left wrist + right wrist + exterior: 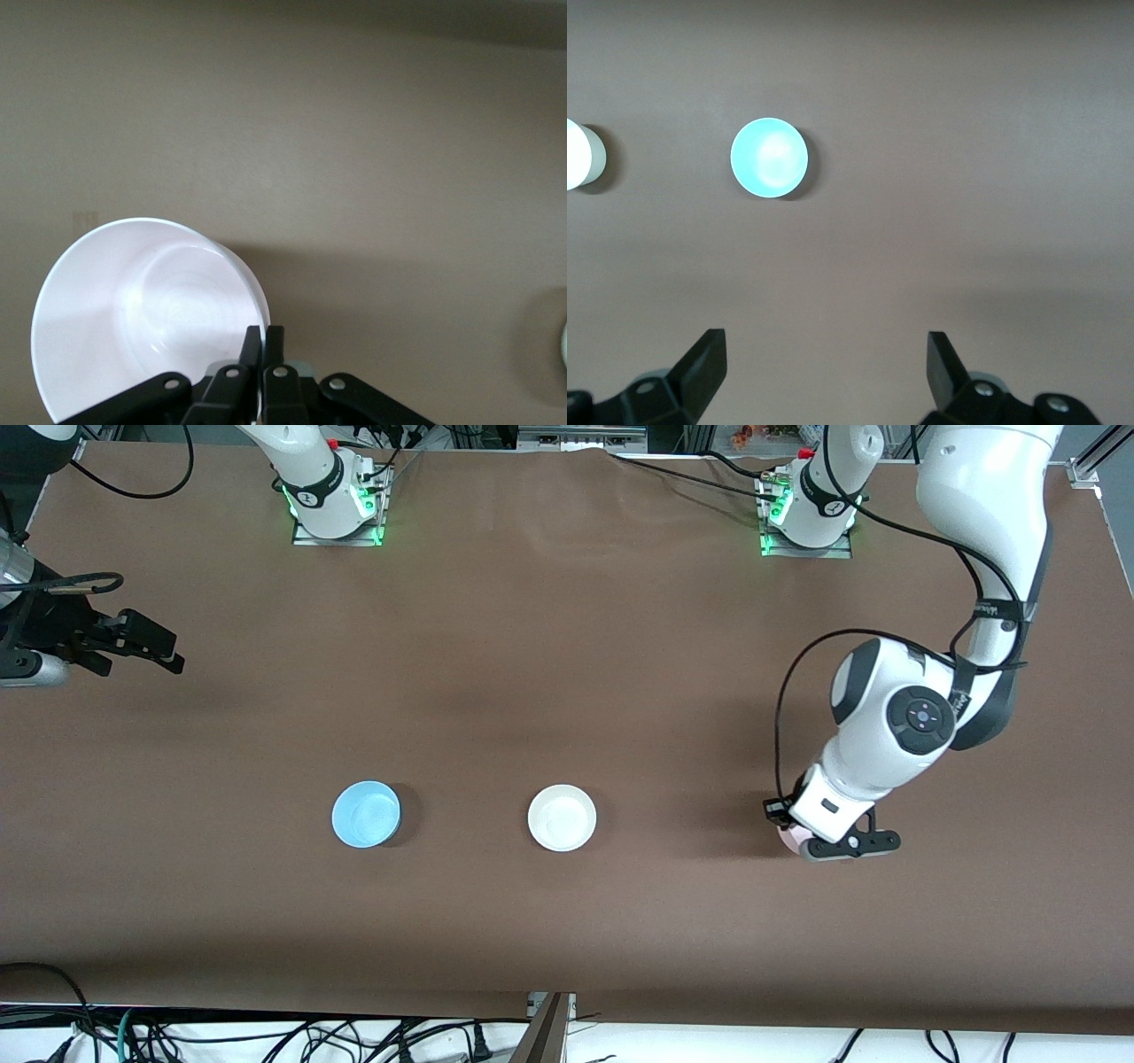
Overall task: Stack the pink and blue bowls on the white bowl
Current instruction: 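Carry the pink bowl with the left gripper over the white bowl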
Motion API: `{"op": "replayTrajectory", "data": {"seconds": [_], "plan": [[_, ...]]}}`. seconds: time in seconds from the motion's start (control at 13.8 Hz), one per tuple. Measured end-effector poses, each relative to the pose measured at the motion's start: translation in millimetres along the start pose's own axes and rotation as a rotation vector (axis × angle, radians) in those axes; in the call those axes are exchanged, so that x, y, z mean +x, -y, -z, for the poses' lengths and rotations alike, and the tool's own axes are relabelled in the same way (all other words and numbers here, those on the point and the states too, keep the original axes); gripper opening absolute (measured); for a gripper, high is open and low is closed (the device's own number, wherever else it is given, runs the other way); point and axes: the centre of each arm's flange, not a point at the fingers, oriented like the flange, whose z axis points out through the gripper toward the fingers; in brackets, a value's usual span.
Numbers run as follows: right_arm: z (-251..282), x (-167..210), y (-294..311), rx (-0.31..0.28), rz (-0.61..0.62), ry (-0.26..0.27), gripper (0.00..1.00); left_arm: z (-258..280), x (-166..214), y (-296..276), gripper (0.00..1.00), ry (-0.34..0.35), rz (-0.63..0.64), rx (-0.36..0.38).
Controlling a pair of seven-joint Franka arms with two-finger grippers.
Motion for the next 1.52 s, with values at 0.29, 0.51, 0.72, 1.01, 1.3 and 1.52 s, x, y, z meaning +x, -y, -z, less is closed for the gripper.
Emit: {"op": "replayTrajectory", "data": {"seconds": [0.29, 0.51, 0.72, 1.01, 1.3, 1.52], "plan": [[0, 0, 0, 0.0, -0.001, 0.0, 1.0, 18, -24, -64, 0.03, -0.027, 0.112, 0.022], [0, 0, -1, 0.0, -0.001, 0.001, 1.0, 22, -46, -104, 0.03, -0.018, 0.183, 0.029], [-1, 0, -1, 0.0, -0.002, 0.001, 1.0, 31, -57, -140, 0.03, -0.003, 0.25, 0.039], [-1, 0, -2, 0.0, -0.003, 0.001, 1.0, 23, -73, -185, 0.03, -0.01, 0.368, 0.028], [-1, 0, -2, 0.0, -0.004, 0.001, 1.0, 16, -85, -233, 0.03, -0.058, 0.538, 0.006], [-1, 0, -3, 0.0, -0.004, 0.002, 1.0, 14, -86, -255, 0.03, -0.079, 0.637, -0.025]]}}
